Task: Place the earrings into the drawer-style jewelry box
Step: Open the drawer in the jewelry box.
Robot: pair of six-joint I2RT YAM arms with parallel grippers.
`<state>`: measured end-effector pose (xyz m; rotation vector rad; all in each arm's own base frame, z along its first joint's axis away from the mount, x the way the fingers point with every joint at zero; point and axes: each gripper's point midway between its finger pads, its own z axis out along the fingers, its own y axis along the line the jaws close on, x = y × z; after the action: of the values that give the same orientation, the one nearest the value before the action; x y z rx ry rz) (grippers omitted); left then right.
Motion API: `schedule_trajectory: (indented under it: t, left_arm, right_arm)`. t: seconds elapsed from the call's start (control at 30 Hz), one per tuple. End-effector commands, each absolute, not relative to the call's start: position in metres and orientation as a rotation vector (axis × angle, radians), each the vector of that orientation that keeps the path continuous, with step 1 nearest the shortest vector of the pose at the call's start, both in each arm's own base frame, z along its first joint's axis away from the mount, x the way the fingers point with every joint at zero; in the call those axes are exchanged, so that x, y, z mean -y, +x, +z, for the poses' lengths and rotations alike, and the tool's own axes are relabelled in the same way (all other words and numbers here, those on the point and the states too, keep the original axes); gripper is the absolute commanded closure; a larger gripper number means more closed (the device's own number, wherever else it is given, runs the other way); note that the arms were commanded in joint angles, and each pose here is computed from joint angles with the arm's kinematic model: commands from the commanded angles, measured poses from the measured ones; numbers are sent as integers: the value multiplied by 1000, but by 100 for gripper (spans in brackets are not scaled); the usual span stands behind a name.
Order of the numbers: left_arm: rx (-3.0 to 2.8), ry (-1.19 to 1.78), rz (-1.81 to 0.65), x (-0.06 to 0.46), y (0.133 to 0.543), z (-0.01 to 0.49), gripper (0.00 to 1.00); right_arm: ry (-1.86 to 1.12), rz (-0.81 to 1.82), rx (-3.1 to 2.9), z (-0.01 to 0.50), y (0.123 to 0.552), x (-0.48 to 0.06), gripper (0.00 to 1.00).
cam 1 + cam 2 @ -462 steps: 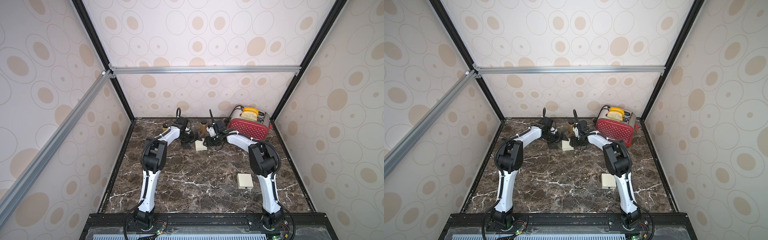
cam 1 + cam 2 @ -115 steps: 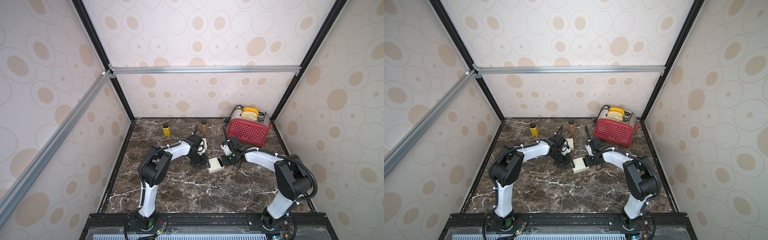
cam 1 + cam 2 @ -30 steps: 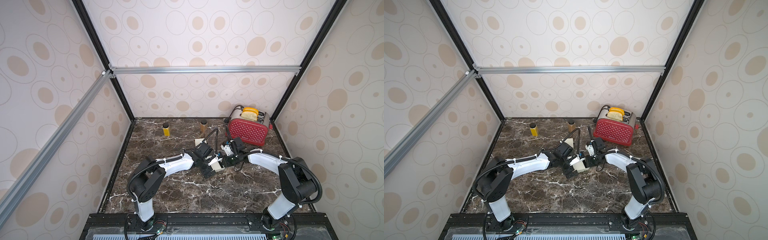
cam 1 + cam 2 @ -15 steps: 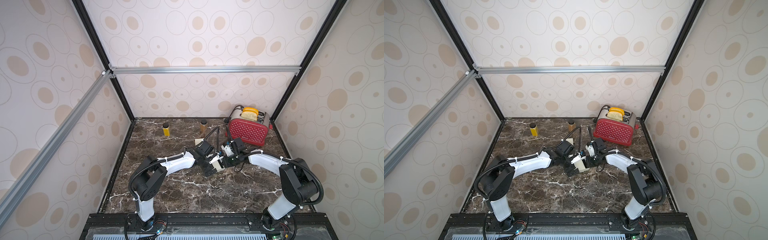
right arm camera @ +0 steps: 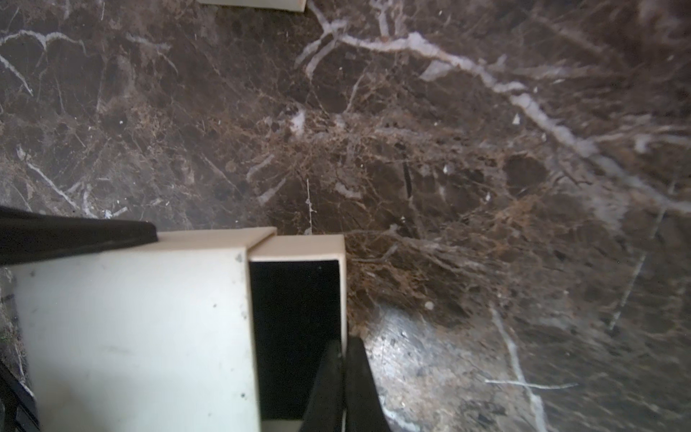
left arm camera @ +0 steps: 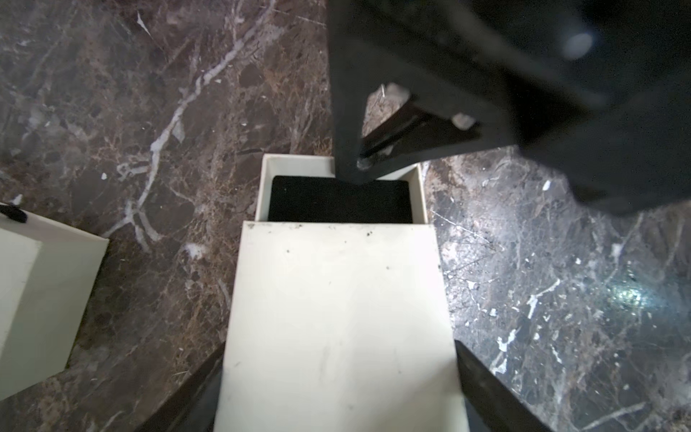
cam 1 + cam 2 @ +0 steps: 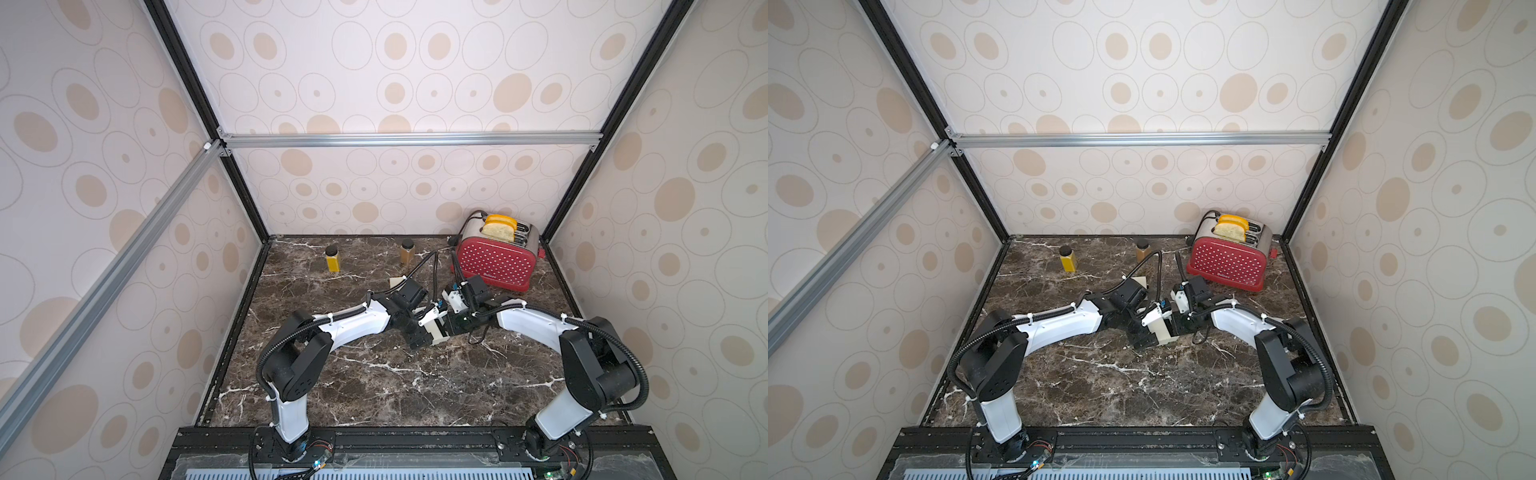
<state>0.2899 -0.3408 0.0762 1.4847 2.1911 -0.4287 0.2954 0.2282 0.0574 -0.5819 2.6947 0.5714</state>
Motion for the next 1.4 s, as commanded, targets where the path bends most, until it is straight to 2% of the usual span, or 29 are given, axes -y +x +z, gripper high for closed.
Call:
schedule_trajectory:
  t: [0.0,0.77,1.13,1.37]
  left_arm:
    - [-2237,1511,-463,335,282,68,29]
    - [-2260,1547,-355,306,275,33,33]
    - [-2262,1552,-378,307,271,19,32]
    - [-2259,1549,-386,310,273,17,25]
  right_arm:
    - [-591,543,-2682,64,293,-225,100]
    - [-624,189,-2734,61,300,-185,100]
    - [-609,183,-2748,55,298,-183,100]
    - [-629,245,-2752,49,295,-195,89]
